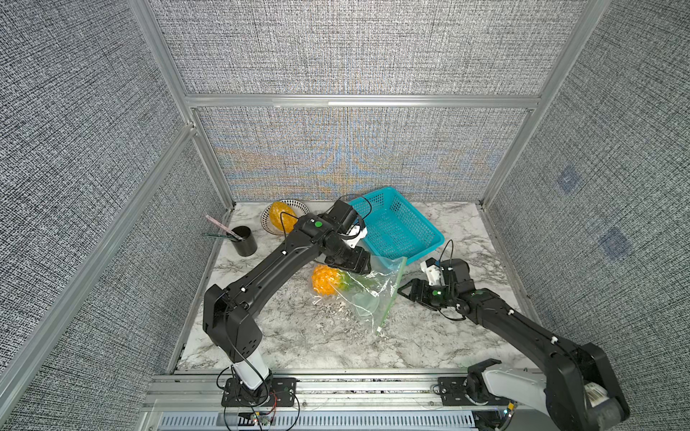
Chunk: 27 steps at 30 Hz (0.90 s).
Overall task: Open the zip-top bag and take out the pineapple
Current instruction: Open the zipper of the food storage bag at the center of the board.
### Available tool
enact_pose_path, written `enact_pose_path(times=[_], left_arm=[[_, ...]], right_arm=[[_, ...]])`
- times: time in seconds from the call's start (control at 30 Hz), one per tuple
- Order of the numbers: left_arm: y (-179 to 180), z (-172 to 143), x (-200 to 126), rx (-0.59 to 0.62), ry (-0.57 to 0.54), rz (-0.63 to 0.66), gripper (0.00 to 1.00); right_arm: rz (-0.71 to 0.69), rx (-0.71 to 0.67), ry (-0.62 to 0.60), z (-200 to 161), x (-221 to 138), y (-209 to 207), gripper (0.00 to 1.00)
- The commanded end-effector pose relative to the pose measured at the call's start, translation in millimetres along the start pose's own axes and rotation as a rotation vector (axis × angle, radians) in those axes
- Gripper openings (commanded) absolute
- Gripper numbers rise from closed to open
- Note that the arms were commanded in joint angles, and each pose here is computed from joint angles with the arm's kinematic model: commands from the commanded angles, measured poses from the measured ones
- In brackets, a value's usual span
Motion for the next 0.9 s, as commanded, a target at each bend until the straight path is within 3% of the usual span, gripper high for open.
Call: enact_pose_path(times=[0.0, 0.13, 0.23, 0.47, 0.87], left_arm=[[-3, 2, 0, -0.006, -0.013, -0.016, 0.75], [-7, 1, 2, 0.010, -0.011, -0.020, 0.75], [-13, 2, 5, 0.028, -0.003, -0.024, 0.75], [-24, -2, 23, 0.061, 0.043, -0.037, 0.74], [-27, -12, 51, 0.106, 0.127, -0.009, 0.69]], right_arm=[[0.139, -0.052, -0.012, 11, 4, 26, 0.76], [0.293, -0.114, 0.003, 12, 9, 63, 0.73], [0.309, -0.132, 0.027, 13, 17, 76, 0.70], [0.314, -0.116, 0.048, 13, 30, 79, 0.44], [0.307, -0.108, 0.050, 21, 37, 86, 0.43]])
Point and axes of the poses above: each gripper's point midway between its finger pads, its own x axis out along the fingers, its own y axis along the line the jaws close on, z = x × y, the point moved 5 cm from there along -x, back along the fingers, and after that the axes turned 8 degrees about x, right-handed, at the moved point
